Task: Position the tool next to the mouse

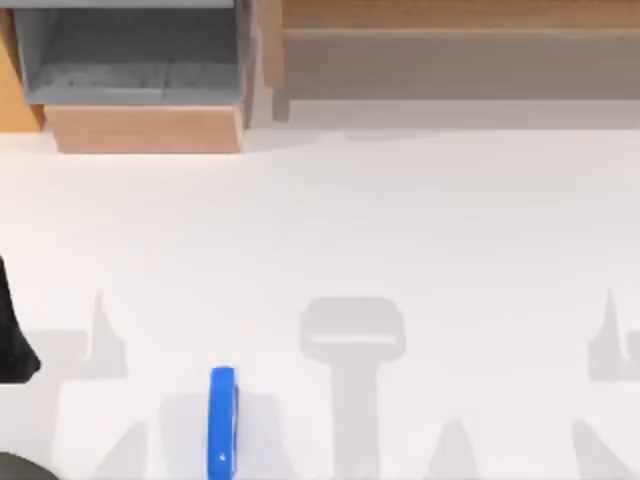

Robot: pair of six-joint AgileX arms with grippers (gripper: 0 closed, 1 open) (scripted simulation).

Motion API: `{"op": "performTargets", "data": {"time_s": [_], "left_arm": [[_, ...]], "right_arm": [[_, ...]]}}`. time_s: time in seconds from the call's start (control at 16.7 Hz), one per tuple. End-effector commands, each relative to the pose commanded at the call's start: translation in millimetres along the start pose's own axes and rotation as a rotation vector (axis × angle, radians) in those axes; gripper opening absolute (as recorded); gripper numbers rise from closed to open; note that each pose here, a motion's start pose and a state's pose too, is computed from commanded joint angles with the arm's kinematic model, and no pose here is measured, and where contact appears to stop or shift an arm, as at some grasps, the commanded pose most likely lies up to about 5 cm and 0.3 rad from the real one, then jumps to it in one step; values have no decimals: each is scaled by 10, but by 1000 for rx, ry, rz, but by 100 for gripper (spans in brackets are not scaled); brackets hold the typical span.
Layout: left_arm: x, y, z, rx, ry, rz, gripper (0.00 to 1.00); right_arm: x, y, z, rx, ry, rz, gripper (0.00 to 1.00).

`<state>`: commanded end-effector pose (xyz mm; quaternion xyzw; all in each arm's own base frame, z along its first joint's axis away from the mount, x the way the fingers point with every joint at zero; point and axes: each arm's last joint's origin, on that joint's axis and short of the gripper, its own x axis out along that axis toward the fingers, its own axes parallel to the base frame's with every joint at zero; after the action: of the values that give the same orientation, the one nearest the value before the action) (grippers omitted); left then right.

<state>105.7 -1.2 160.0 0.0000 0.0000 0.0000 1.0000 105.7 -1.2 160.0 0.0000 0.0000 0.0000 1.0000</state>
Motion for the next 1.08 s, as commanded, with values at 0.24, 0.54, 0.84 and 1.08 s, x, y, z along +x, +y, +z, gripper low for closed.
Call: {"op": "performTargets", "data": {"time_s": [0.24,0.54,0.84,1.08], "left_arm": [[5,-21,33,-21,32,-21,100],[108,-180,243,-143,297,-134,100],[461,-543,363,-216,785,-196,100],[733,-973,341,-191,1128,-167,100]], "right_arm": [[0,0,0,0,0,0,100],[0,0,0,0,0,0,100],[0,0,0,0,0,0,100],[0,0,0,0,0,0,100]]}}
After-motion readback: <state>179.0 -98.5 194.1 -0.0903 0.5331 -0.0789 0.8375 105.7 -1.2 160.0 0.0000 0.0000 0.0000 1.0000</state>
